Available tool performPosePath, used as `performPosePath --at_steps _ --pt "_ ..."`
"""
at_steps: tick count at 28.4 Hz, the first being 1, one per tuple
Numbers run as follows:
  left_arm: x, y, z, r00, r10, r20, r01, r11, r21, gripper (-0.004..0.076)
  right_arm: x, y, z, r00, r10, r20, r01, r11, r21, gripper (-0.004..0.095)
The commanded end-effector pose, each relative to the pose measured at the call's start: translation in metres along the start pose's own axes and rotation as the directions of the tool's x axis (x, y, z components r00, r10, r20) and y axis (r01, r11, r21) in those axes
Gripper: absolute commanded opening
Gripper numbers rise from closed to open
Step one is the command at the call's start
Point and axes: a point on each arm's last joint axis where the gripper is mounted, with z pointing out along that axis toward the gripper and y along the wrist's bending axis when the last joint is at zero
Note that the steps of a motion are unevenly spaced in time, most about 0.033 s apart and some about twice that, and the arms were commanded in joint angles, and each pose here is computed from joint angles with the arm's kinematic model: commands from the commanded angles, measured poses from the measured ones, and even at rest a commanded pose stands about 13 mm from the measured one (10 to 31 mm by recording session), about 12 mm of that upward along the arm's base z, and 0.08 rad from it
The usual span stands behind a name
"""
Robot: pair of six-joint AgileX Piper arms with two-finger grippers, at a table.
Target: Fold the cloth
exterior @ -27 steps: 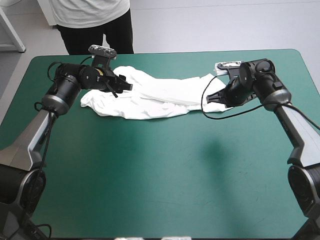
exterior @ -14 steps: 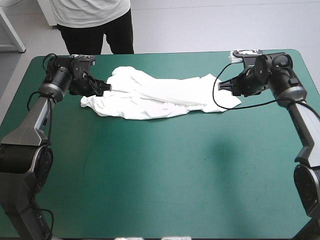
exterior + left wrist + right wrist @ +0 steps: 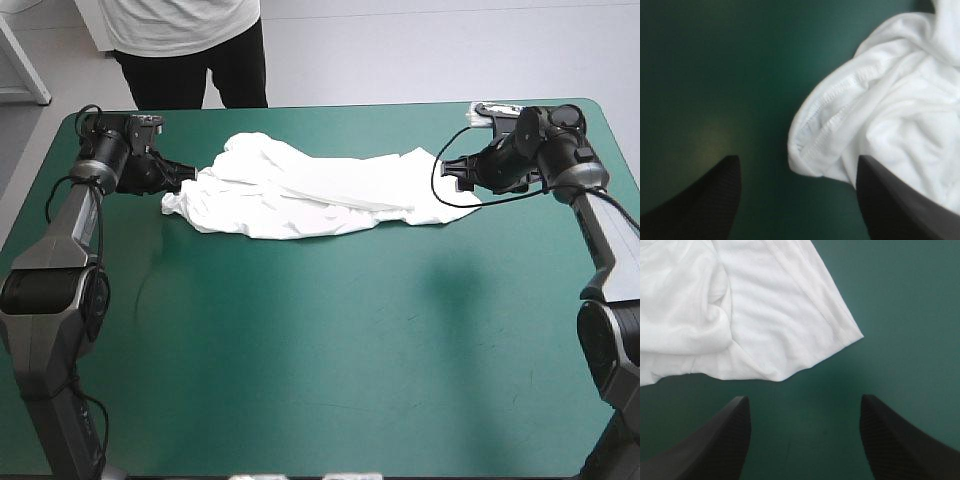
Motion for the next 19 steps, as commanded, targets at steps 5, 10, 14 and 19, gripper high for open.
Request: performPosePath --at_steps 5,10,14,19 --pt "-0.016 0.001 0.003 0.997 -0.017 0.073 0.017 1.000 0.002 0.0482 -0.021 0.001 -0.016 0.992 -0.007 0.123 0.011 1.000 -0.028 0.0585" --pt "-0.012 -0.001 0.022 1.000 -0.015 0.016 0.015 1.000 0.004 0.0482 -0.024 0.000 -0.006 0.993 -0.014 0.120 0.017 1.000 -0.025 0.0585" --pt "-0.012 -0.001 0.024 1.000 -0.010 0.014 0.010 1.000 0.008 0.0465 -0.025 -0.001 0.007 0.994 -0.035 0.104 0.038 0.999 -0.020 0.0586" --pt "-0.011 -0.002 0.024 1.000 -0.017 0.006 0.017 1.000 0.022 0.0420 -0.029 -0.004 0.035 0.996 -0.039 0.081 0.040 0.999 -0.012 0.0586"
